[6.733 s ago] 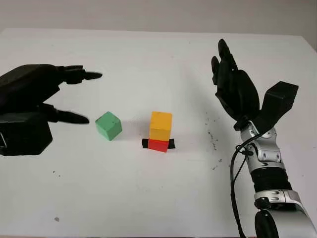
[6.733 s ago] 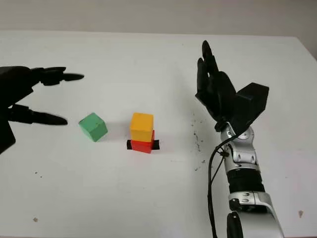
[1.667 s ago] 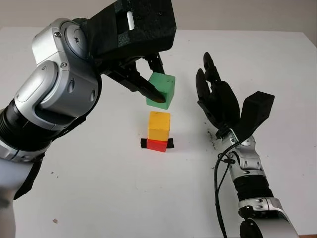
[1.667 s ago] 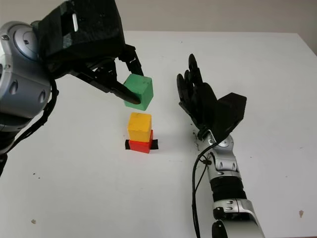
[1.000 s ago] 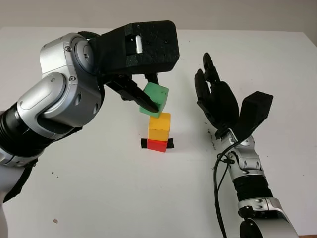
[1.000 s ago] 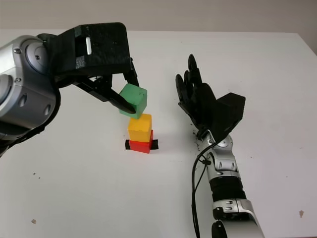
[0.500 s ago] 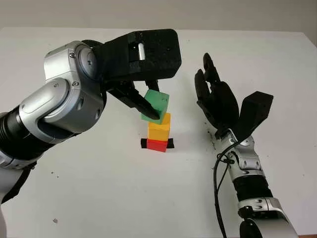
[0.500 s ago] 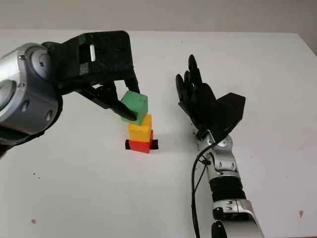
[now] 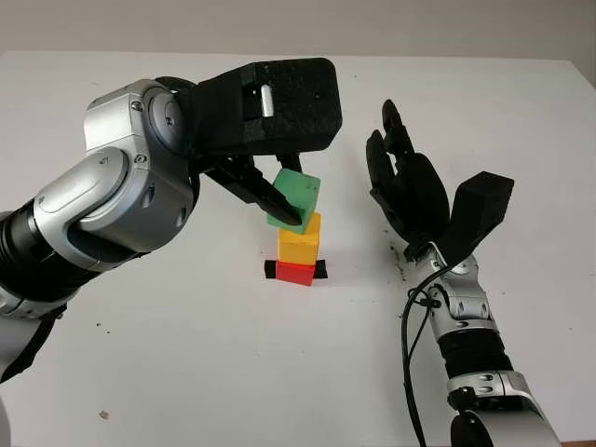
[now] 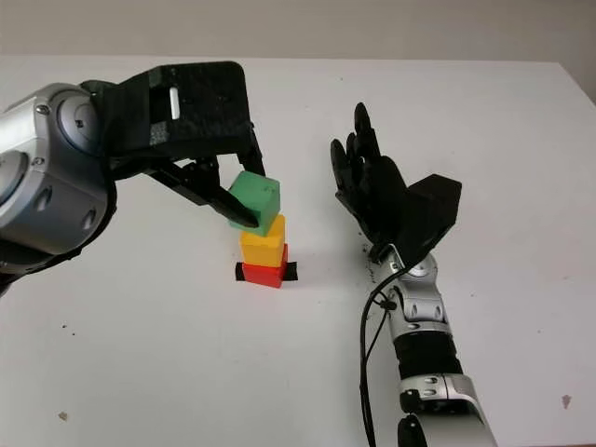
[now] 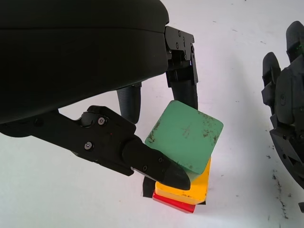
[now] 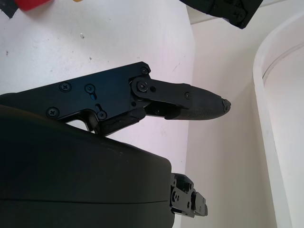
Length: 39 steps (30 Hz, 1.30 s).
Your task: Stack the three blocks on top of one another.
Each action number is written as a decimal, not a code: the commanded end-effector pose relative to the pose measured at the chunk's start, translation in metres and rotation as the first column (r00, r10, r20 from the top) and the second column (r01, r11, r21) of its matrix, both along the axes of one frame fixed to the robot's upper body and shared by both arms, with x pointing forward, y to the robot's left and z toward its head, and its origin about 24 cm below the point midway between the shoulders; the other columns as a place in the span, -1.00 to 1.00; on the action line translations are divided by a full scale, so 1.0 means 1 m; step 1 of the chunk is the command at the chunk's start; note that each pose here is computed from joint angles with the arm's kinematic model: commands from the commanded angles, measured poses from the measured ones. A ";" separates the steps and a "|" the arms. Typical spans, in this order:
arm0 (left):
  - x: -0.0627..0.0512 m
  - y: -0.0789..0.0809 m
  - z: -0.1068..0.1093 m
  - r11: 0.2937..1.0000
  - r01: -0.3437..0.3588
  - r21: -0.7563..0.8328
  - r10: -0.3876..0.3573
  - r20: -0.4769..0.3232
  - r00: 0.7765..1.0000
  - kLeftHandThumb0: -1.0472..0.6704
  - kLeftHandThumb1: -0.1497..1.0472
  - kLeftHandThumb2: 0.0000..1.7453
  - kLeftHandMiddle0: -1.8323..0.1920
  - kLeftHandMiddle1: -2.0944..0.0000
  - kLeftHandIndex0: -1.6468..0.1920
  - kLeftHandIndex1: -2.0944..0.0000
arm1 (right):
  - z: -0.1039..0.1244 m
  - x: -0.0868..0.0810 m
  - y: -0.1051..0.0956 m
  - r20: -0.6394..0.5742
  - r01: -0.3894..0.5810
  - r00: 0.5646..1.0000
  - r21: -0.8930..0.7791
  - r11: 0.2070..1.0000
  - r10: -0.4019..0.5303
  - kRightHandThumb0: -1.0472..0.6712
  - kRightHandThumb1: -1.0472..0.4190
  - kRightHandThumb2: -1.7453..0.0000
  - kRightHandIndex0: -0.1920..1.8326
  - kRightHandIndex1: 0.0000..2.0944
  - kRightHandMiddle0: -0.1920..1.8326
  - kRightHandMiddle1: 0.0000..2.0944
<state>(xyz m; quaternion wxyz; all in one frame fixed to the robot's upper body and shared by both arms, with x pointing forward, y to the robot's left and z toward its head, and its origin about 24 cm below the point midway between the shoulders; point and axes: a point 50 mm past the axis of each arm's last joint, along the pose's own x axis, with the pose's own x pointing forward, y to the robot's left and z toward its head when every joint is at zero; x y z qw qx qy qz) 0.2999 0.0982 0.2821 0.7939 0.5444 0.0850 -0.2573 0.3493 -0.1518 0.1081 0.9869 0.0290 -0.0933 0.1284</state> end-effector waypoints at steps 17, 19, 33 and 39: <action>-0.004 -0.004 -0.001 1.000 0.026 0.004 -0.026 -0.024 0.999 -0.17 0.99 -0.82 0.68 -1.00 0.10 -1.00 | -0.001 -0.004 -0.002 0.002 0.003 1.000 0.001 1.000 -0.003 -0.53 -1.00 0.38 -1.00 -1.00 -1.00 -1.00; -0.004 -0.003 -0.001 1.000 0.024 0.000 -0.024 -0.038 0.999 -0.17 0.98 -0.81 0.59 -1.00 0.14 -1.00 | -0.001 -0.004 -0.002 0.000 0.008 1.000 -0.003 1.000 -0.008 -0.54 -1.00 0.38 -1.00 -1.00 -1.00 -1.00; -0.005 -0.003 -0.001 0.999 -0.031 -0.015 0.029 -0.102 0.994 -0.36 0.99 -0.92 0.92 -0.37 0.72 -0.44 | -0.001 -0.004 -0.002 -0.005 0.008 1.000 -0.013 1.000 -0.008 -0.56 -1.00 0.39 -1.00 -1.00 -1.00 -1.00; -0.008 -0.006 0.000 1.000 -0.014 0.013 0.015 -0.106 0.994 -0.47 0.98 -0.94 0.94 0.04 0.84 0.13 | -0.002 -0.004 -0.002 -0.009 0.004 1.000 -0.002 1.000 -0.004 -0.54 -1.00 0.40 -1.00 -1.00 -1.00 -1.00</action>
